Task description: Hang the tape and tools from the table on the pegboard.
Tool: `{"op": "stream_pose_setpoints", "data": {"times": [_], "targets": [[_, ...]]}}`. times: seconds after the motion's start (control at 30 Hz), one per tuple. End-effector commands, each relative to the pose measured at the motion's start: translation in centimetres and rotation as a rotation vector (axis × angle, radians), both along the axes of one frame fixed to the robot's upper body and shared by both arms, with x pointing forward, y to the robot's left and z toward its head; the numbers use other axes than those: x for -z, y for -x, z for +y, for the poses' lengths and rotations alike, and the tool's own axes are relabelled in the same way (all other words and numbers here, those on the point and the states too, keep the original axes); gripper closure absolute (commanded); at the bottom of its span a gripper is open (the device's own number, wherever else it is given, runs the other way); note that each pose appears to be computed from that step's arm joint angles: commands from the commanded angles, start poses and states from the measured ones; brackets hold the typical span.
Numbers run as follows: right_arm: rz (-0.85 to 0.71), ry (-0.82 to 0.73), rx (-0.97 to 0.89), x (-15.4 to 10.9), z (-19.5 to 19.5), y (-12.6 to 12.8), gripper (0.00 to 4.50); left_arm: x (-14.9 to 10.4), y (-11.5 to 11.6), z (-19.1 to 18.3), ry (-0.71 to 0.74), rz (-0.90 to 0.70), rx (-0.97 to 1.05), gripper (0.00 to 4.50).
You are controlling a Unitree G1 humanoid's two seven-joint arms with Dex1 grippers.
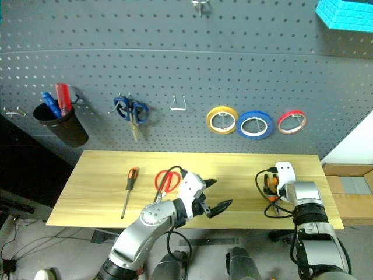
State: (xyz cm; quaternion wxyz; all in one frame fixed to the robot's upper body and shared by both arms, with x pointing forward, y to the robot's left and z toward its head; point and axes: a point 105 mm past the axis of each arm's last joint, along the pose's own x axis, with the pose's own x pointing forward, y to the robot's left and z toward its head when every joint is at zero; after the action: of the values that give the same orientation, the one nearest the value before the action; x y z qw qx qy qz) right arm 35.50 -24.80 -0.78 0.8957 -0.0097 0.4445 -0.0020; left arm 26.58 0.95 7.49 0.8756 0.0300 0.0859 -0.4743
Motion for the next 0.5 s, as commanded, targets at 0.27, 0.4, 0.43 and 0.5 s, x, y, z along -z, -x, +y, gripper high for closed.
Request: {"op": "stream_pose_setpoints", "data": {"times": [0.27, 0.4, 0.43, 0.5], "targets": [[-0.015, -0.001, -0.011, -0.3, -0.1, -1.5, 1.61, -2.4, -0.5, 0.1, 0.056, -0.048, -0.006, 0.0], [-0.053, 0.023, -0.067, -1.1, 0.3, -1.8, 1.61, -2.7, -0.6, 0.4, 0.062, -0.052, -0.016, 0.0], [-0.082, 0.035, -0.113, -1.6, 0.7, -2.0, 1.61, -2.9, -0.6, 0.6, 0.068, -0.054, -0.023, 0.0], [-0.173, 0.023, -0.244, -3.2, 2.7, -2.1, 1.61, -3.4, -0.6, 1.2, 0.091, -0.057, -0.051, 0.0]]}}
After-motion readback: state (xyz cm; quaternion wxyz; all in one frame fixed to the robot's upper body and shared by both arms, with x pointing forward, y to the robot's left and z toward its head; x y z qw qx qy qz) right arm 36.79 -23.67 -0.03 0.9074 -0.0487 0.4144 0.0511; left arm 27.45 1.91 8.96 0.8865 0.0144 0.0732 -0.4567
